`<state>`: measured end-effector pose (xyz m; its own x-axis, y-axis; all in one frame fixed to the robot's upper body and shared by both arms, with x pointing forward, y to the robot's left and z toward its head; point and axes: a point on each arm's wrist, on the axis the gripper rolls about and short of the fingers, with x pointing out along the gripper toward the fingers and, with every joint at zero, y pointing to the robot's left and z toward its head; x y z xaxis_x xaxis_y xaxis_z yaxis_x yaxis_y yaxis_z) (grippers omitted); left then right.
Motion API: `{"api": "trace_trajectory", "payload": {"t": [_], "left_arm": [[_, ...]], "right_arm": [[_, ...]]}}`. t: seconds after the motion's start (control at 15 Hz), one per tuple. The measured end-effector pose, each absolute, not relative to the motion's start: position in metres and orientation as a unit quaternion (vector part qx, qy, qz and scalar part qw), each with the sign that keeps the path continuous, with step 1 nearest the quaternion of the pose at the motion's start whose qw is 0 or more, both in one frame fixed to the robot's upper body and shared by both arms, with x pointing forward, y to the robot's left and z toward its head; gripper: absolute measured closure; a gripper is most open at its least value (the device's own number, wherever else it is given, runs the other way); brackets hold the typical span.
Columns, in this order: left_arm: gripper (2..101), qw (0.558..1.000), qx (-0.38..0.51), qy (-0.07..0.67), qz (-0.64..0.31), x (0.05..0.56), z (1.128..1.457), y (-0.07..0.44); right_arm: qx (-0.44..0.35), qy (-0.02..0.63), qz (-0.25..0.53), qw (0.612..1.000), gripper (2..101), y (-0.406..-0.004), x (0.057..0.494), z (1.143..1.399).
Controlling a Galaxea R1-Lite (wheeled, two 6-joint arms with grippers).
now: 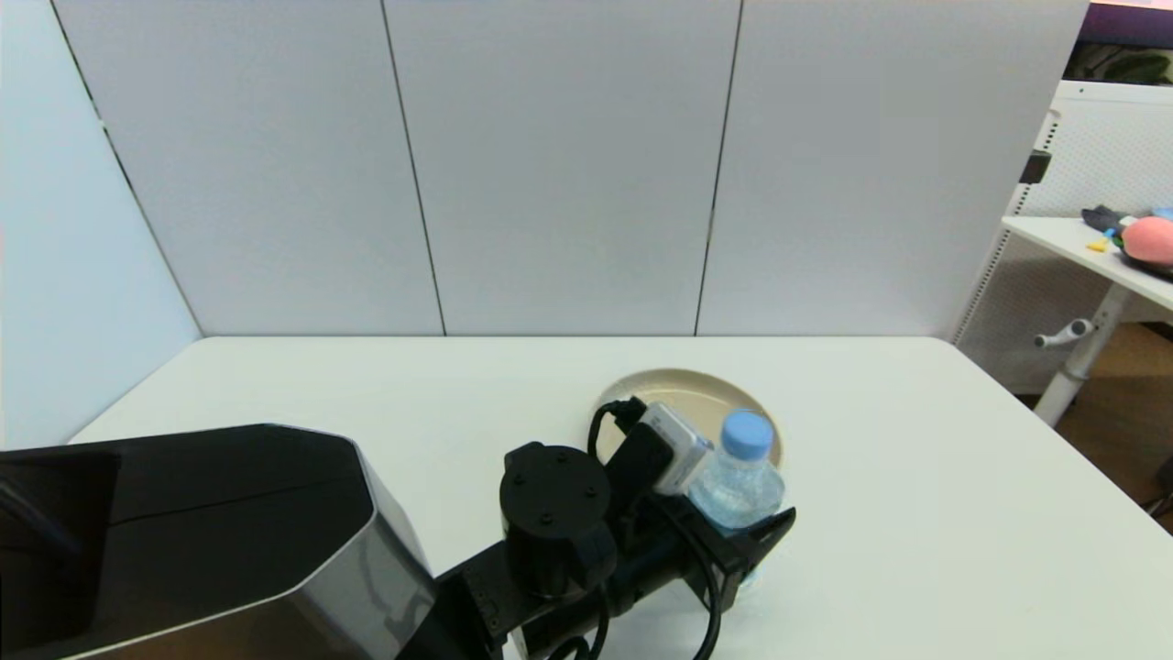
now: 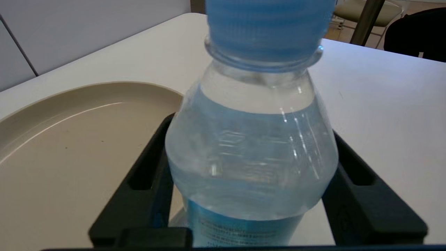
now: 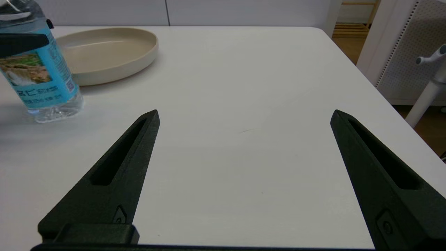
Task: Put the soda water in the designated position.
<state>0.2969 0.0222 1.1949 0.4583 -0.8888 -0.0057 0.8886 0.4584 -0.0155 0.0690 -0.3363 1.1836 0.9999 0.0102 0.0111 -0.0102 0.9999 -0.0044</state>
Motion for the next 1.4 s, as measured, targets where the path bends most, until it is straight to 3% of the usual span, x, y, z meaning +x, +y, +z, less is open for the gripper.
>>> {"api": "trace_trajectory", "payload": {"t": [0.33,0.6,1.0,1.4], "left_arm": [[20.4,0.854,-0.005,0.005,-0.520,0.295,1.199,0.024],[14.5,0.851,0.002,0.010,-0.524,0.277,1.223,0.046],[9.7,0.885,0.002,0.017,-0.466,0.230,1.269,0.142],[7.3,0.960,-0.005,-0.007,-0.280,0.205,1.287,0.261]], "right_arm": [[-0.002,-0.006,0.005,1.000,5.2,-0.336,0.069,1.184],[-0.002,-0.006,0.005,1.000,5.2,-0.336,0.069,1.184],[-0.002,-0.006,0.005,1.000,5.2,-0.336,0.069,1.184],[-0.002,-0.005,0.005,1.000,5.2,-0.336,0.069,1.184]]}}
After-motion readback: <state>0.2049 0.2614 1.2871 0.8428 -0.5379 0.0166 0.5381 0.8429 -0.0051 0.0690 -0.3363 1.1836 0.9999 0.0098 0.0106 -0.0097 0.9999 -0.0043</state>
